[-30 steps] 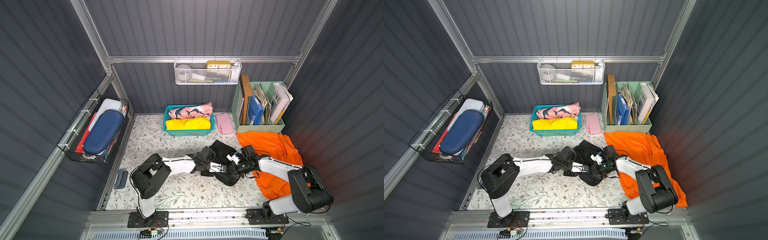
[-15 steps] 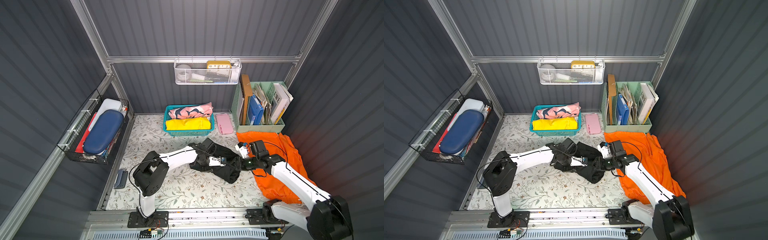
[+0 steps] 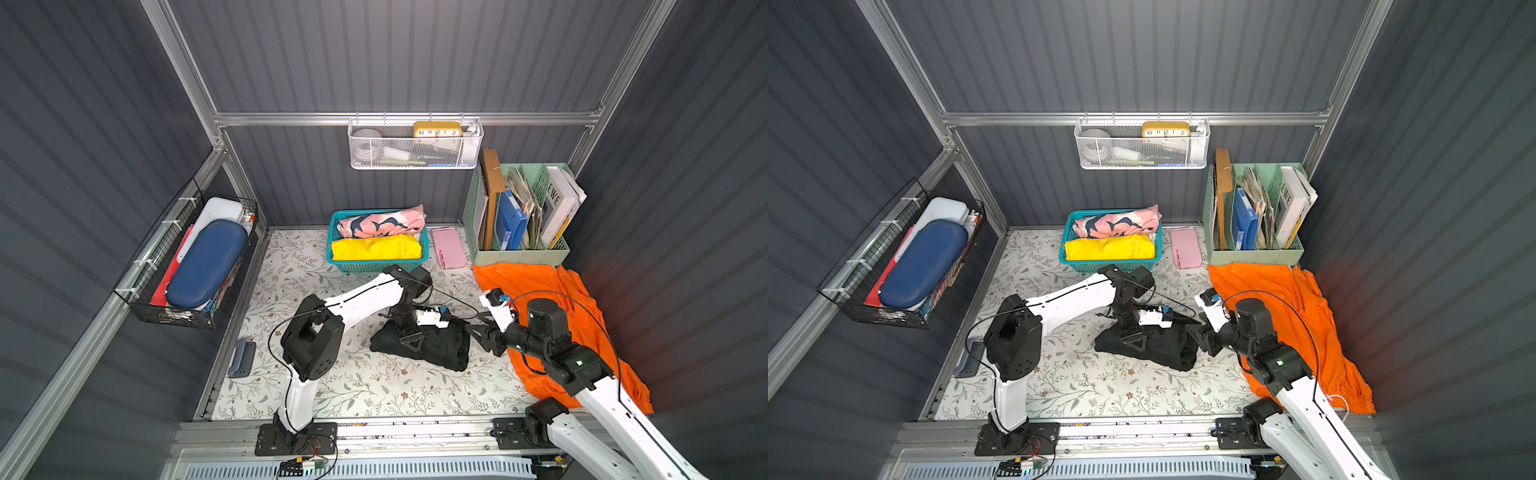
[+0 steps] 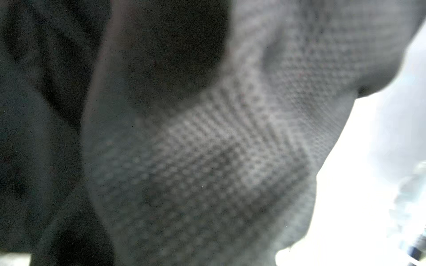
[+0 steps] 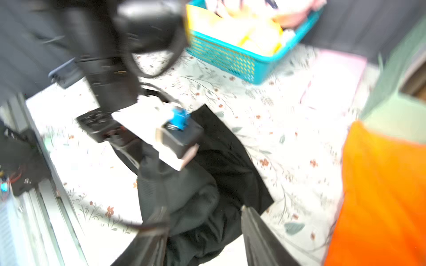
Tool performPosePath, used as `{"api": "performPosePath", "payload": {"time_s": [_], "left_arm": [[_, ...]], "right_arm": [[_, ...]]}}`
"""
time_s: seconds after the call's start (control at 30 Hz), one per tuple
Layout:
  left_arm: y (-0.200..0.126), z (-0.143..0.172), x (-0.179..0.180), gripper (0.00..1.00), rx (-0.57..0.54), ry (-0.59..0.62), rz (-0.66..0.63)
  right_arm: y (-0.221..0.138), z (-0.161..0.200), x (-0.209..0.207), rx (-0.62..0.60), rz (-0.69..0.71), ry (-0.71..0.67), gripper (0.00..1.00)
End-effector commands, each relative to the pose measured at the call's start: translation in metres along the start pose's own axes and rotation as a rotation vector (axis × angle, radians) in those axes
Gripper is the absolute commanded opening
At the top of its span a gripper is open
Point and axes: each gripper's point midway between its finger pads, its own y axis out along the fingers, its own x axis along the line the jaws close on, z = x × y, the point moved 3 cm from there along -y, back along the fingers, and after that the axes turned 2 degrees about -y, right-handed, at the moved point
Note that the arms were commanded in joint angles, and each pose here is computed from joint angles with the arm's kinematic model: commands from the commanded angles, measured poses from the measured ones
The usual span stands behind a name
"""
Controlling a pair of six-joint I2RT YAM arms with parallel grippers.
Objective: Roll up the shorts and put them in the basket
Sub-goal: Roll the shorts at the center of the board.
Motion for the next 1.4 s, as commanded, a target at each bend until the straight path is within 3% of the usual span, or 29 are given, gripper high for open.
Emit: {"api": "performPosePath", "payload": {"time_s": [0.0, 0.13, 0.43, 0.53, 0.6, 0.83, 0.9, 0.93, 0.97, 1.03, 1.13, 1.27, 1.37], "left_arm": [[0.017, 0.0, -0.002, 0.33, 0.009, -0.071, 0.157], [0.036, -0.003, 0.015, 0.34, 0.006, -0.086, 0.251], [0.057, -0.005, 0.041, 0.36, -0.017, -0.161, 0.351], [0.066, -0.003, 0.045, 0.37, -0.002, -0.178, 0.364], [0.07, 0.0, 0.047, 0.37, 0.008, -0.186, 0.37], [0.069, -0.001, 0.046, 0.4, -0.012, -0.175, 0.368], [0.066, -0.002, 0.045, 0.41, -0.025, -0.169, 0.368], [0.064, -0.003, 0.041, 0.44, -0.037, -0.167, 0.379], [0.06, -0.005, 0.04, 0.46, -0.056, -0.158, 0.38], [0.049, -0.009, 0.039, 0.55, -0.106, -0.141, 0.357], [0.023, -0.014, 0.04, 0.62, -0.199, -0.104, 0.269], [-0.018, -0.012, 0.04, 0.71, -0.294, -0.081, 0.162], [-0.045, -0.006, 0.04, 0.78, -0.346, -0.073, 0.068]], "right_arm": [[-0.002, 0.016, 0.019, 0.074, -0.062, -0.289, 0.58], [0.0, 0.037, 0.041, 0.161, -0.146, -0.502, 0.63], [0.035, 0.073, 0.053, 0.27, -0.15, -0.832, 0.74], [0.057, 0.077, 0.052, 0.298, -0.145, -0.905, 0.75], [0.071, 0.078, 0.048, 0.306, -0.126, -0.932, 0.83], [0.11, 0.088, 0.033, 0.385, -0.076, -0.969, 0.82], [0.118, 0.094, 0.035, 0.401, -0.115, -0.948, 0.75], [0.122, 0.097, 0.035, 0.414, -0.132, -0.931, 0.66], [0.124, 0.1, 0.035, 0.429, -0.146, -0.911, 0.56], [0.125, 0.104, 0.034, 0.445, -0.171, -0.874, 0.26], [0.121, 0.102, 0.033, 0.426, -0.192, -0.828, 0.0], [0.109, 0.092, 0.029, 0.416, -0.245, -0.706, 0.0], [0.1, 0.093, 0.027, 0.48, -0.313, -0.611, 0.0]]}}
